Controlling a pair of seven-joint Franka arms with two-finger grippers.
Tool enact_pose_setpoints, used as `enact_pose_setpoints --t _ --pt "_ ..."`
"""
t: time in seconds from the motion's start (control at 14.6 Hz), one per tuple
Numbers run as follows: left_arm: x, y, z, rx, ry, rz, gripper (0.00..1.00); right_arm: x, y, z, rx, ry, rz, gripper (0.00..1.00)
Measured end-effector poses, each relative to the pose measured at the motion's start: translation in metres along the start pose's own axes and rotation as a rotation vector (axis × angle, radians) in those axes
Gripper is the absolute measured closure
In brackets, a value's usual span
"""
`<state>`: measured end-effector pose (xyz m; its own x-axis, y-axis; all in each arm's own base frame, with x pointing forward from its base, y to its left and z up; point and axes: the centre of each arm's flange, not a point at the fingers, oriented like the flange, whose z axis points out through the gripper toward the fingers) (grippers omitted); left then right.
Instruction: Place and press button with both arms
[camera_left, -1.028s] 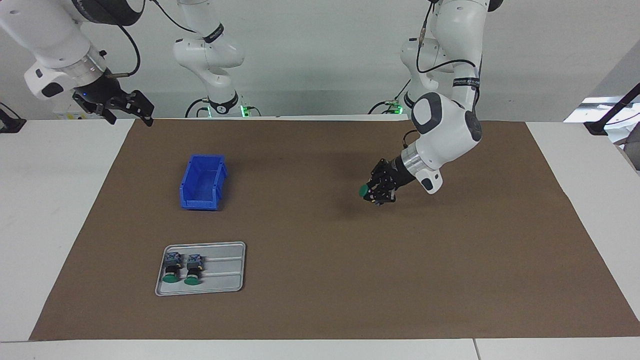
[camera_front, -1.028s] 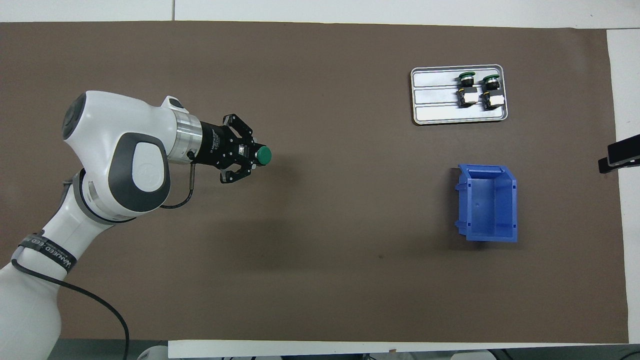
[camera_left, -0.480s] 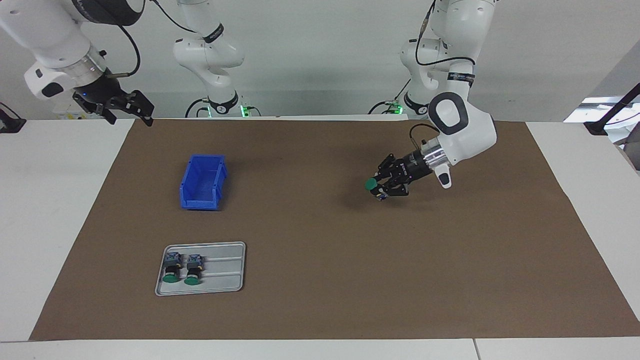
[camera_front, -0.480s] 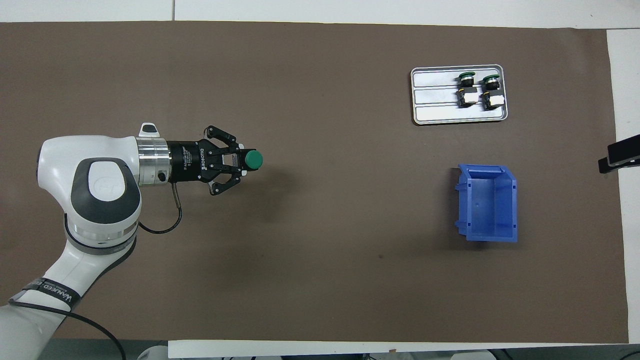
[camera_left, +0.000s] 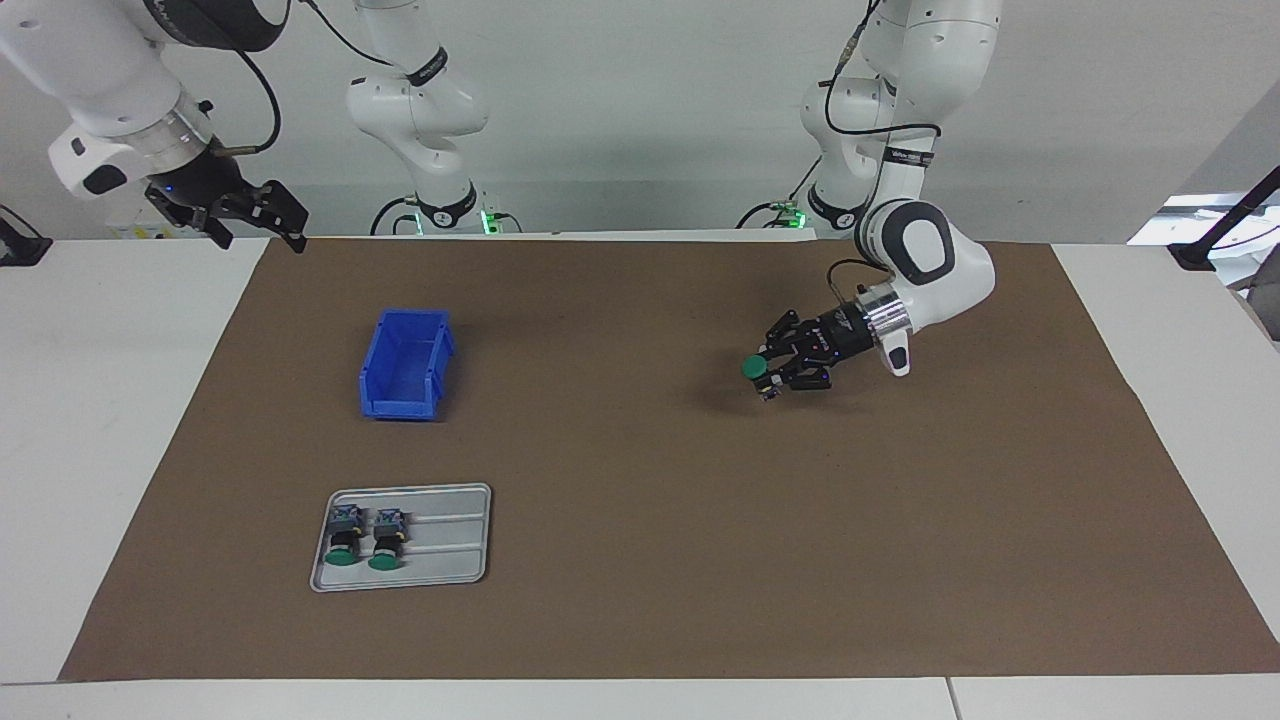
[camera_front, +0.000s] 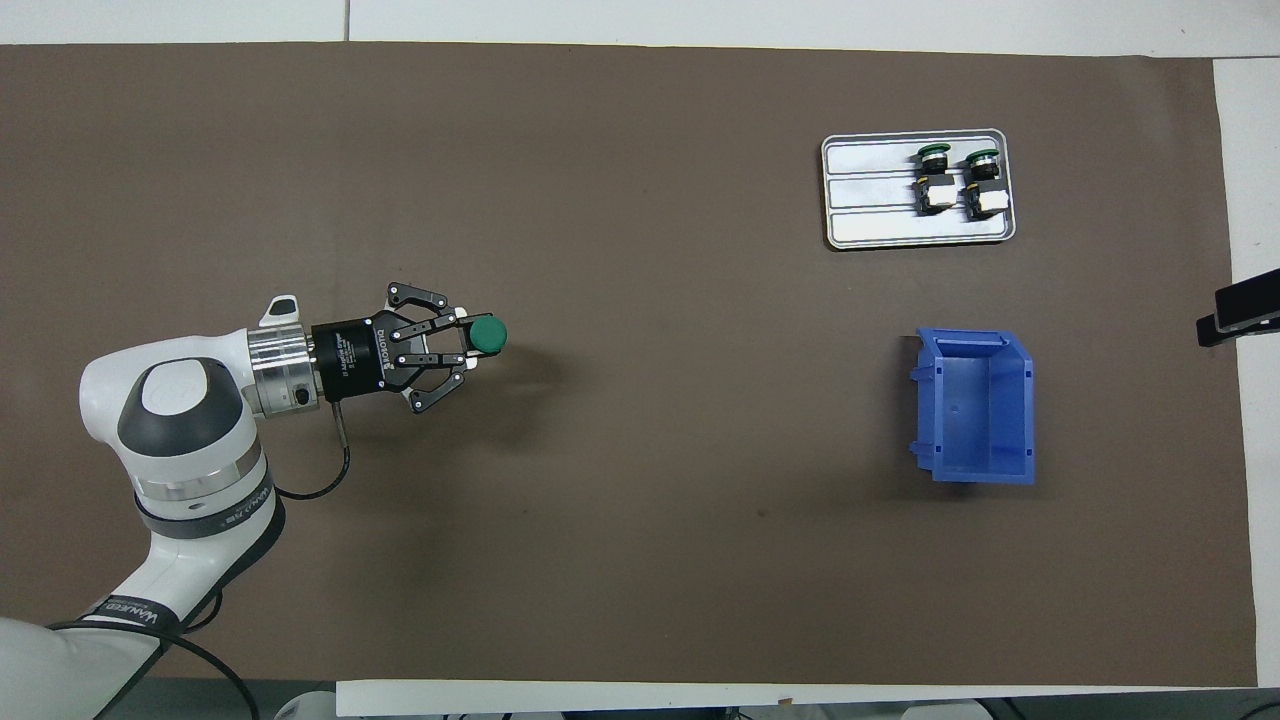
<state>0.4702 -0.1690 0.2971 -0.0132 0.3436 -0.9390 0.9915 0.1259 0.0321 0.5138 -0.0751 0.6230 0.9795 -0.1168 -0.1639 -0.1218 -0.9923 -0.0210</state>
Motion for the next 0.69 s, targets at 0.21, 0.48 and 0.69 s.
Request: enact_pose_setpoints --t 0.21,0.48,0.69 --pt "0.024 -0.001 -0.001 -0.018 -0.050 -0.011 0.66 0.000 0.000 0.000 0.000 0.000 0.000 0.00" --pt "0.047 -0.006 0.013 -0.028 -0.089 -0.026 0.66 0.000 0.000 0.000 0.000 0.000 0.000 0.00" --pt "0.054 -0.008 0.017 -0.019 -0.096 -0.010 0.66 0.000 0.000 0.000 0.000 0.000 0.000 0.00"
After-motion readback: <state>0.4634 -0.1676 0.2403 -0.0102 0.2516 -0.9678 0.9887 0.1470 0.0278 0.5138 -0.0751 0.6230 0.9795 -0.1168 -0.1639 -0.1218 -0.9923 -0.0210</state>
